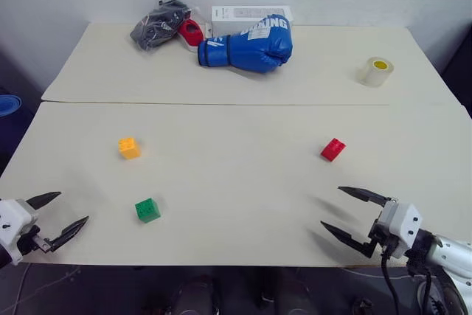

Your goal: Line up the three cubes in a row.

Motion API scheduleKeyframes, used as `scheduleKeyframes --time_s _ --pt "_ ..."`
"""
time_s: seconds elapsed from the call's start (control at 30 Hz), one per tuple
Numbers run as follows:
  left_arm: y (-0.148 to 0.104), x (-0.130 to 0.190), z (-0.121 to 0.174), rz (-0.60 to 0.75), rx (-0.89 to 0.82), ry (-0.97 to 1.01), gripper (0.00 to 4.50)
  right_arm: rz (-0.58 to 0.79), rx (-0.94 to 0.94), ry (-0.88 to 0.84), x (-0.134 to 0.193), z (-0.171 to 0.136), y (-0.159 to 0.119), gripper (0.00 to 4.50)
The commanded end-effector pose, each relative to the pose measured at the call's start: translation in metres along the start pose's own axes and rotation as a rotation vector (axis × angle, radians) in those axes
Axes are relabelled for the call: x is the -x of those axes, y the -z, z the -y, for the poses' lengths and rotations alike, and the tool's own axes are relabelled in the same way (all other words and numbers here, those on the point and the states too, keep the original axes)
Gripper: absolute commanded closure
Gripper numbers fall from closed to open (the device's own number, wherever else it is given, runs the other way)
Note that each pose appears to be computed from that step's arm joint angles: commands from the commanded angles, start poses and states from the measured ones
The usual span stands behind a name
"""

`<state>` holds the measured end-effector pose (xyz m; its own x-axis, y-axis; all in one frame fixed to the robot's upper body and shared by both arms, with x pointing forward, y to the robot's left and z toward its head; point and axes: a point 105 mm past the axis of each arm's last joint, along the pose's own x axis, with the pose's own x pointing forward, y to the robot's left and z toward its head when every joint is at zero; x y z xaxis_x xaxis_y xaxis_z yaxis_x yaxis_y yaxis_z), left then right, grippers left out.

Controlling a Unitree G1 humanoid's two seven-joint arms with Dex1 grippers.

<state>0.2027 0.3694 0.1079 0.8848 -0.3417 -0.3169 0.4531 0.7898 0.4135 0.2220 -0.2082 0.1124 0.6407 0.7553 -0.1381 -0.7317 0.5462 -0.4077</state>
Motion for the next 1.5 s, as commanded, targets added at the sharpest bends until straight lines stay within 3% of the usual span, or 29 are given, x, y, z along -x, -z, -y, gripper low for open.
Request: scheduleKeyframes --time_s 0.03,0.2,0.3,0.43,0.63,0.9,1.1,1.3,1.4,1.5 --pt "-0.009 0.006 -0.016 0.015 -0.047 -0.052 0.04 0.041 0.014 0.003 -0.004 0.002 -0.010 0.00" --pt "-0.037 -0.007 0.000 0.106 0.106 0.116 0.04 0.068 -0.001 0.087 -0.001 0.011 -0.015 0.00" --pt "-0.067 -0.021 0.008 0.210 0.169 0.198 0.04 0.024 -0.028 0.175 0.019 0.017 -0.008 0.00" --pt "-0.107 -0.043 0.036 0.291 0.109 0.369 0.04 -0.082 -0.075 0.333 0.062 0.026 0.012 0.00" --pt "-0.129 -0.062 0.059 0.338 0.070 0.504 0.04 -0.163 -0.135 0.450 0.091 0.020 0.037 0.00" --pt "-0.144 -0.080 0.083 0.388 0.066 0.621 0.04 -0.024 -0.122 0.401 0.049 0.078 0.013 0.00" --pt "-0.150 -0.089 0.090 0.402 0.043 0.660 0.04 -0.081 -0.164 0.228 -0.013 0.118 0.015 0.00" --pt "-0.152 -0.090 0.096 0.394 0.026 0.697 0.04 -0.131 -0.168 0.122 -0.040 0.134 0.021 0.00" --pt "-0.153 -0.091 0.098 0.396 0.023 0.704 0.00 -0.146 -0.165 0.100 -0.047 0.138 0.024 0.56" --pt "-0.154 -0.092 0.099 0.398 0.021 0.706 0.00 -0.116 -0.146 0.070 -0.051 0.139 0.020 1.57"
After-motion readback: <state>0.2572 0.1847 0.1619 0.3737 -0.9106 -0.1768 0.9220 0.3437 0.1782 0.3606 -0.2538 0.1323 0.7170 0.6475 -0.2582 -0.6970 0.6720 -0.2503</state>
